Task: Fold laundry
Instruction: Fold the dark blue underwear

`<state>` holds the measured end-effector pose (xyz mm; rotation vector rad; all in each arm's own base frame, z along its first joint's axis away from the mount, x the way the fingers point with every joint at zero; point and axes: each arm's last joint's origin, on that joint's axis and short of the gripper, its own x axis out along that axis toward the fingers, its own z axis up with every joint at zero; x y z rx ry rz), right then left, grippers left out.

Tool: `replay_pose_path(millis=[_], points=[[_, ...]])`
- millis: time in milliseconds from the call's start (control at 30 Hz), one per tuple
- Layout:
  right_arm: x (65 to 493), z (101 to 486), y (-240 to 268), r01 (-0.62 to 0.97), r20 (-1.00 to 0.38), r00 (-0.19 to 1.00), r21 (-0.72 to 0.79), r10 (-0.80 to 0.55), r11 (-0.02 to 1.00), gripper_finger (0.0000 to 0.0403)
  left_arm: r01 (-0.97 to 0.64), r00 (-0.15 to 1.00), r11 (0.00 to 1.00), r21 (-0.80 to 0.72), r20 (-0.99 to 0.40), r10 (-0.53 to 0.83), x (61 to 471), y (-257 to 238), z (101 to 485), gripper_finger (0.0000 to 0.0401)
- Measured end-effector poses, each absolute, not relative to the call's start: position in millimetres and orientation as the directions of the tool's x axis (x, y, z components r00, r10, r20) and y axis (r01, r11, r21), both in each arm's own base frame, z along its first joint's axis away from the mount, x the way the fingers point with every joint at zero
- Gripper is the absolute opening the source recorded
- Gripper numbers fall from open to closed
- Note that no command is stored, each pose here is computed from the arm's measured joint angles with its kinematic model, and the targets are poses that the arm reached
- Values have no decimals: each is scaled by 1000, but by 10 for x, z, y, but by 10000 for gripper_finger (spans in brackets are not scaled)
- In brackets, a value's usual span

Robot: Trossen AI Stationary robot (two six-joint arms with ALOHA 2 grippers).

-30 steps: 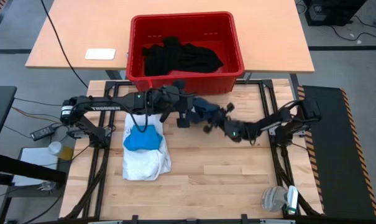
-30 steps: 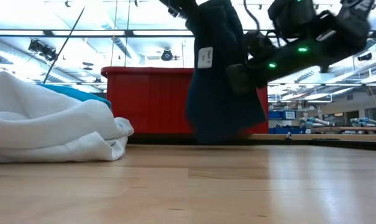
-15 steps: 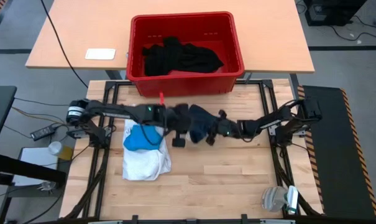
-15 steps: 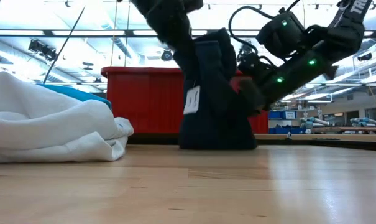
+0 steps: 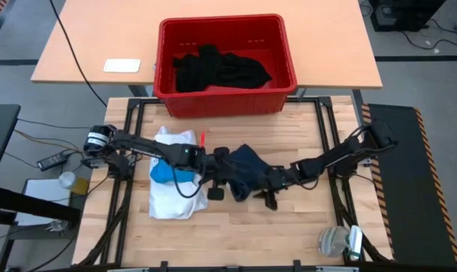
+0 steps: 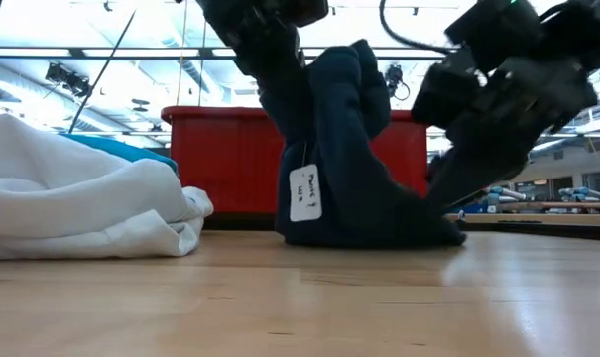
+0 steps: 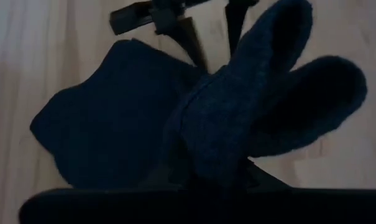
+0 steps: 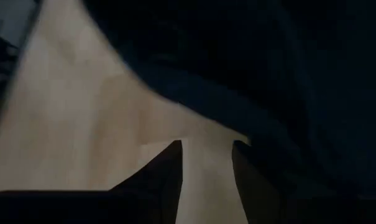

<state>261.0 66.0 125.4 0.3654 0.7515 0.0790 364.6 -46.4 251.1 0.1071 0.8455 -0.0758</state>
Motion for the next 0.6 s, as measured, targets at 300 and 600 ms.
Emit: replay_pose_path(millis=[300,600], points=[[2444,1205,881,139,-730,673,285,121,948,146,130,659,989,63,-751,-39,3607,-559,2394,45],[2556,1415,787,329,-490,825,14,-281,944,146,155,672,986,54,-738,-66,3618,-591,2407,45]])
